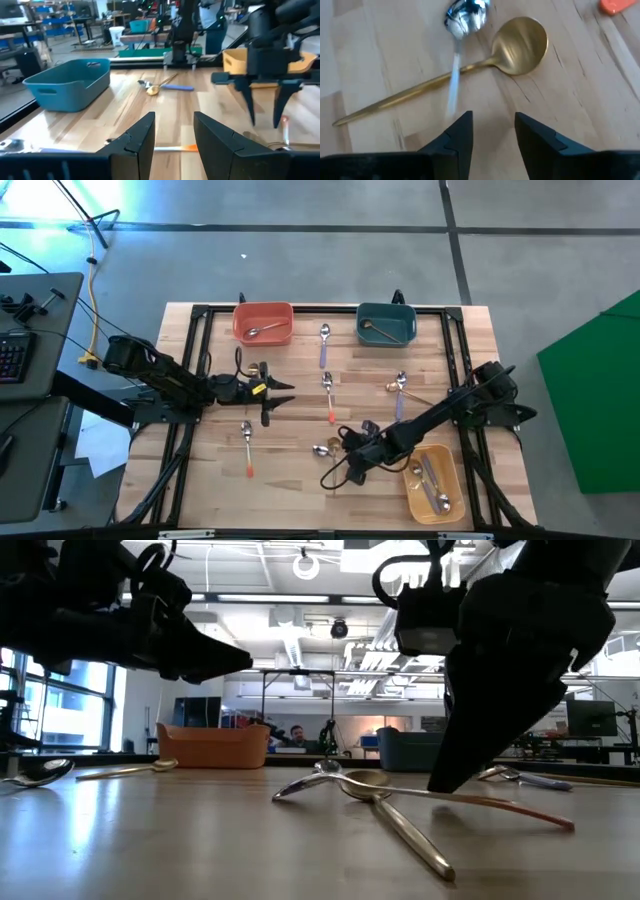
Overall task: Sort silverware by color (type)
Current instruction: Put the orange spoon into the orange bin
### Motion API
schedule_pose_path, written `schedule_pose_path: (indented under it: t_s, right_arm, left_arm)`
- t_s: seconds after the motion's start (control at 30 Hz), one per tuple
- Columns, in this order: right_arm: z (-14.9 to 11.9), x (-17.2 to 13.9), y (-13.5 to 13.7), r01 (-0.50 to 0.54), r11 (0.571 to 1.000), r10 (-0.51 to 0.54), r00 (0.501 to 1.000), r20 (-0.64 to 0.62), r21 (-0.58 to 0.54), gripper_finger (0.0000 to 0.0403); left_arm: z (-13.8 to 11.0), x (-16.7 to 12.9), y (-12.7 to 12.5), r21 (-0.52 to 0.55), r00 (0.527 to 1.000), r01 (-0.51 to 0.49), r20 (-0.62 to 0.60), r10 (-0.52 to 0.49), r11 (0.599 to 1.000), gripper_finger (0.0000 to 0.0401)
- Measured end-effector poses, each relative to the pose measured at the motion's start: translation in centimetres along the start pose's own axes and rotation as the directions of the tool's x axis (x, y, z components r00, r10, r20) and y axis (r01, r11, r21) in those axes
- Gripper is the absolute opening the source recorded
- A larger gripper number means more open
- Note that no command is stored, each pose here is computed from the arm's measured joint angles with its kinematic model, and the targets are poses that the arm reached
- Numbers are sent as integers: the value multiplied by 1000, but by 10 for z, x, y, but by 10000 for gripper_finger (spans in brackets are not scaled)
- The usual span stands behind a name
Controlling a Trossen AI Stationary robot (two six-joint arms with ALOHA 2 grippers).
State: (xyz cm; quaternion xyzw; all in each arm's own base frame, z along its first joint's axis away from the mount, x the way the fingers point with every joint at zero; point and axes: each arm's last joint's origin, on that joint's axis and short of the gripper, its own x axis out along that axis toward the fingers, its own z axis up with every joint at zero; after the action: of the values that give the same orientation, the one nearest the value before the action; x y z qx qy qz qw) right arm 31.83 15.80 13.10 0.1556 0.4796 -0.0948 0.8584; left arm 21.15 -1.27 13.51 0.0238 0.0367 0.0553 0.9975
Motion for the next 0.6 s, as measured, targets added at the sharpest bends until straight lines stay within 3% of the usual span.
schedule_pose_path:
  t_s: [0.17, 0.43, 0.6]
  right_arm:
    - [8, -5, 8, -18, 1000, 18, 999, 30, -6, 133]
    - [7, 0, 12, -16, 1000, 17, 999, 29, -26, 190]
    - [1, 12, 11, -10, 999, 9, 1000, -18, -42, 184]
  left_arm:
    - [-1, 0, 0, 2, 1000, -6, -8, 6, 1000, 126]
    - [-1, 0, 0, -6, 1000, -6, -8, 6, 1000, 126]
    - [-1, 0, 0, -8, 1000, -7, -8, 7, 1000, 126]
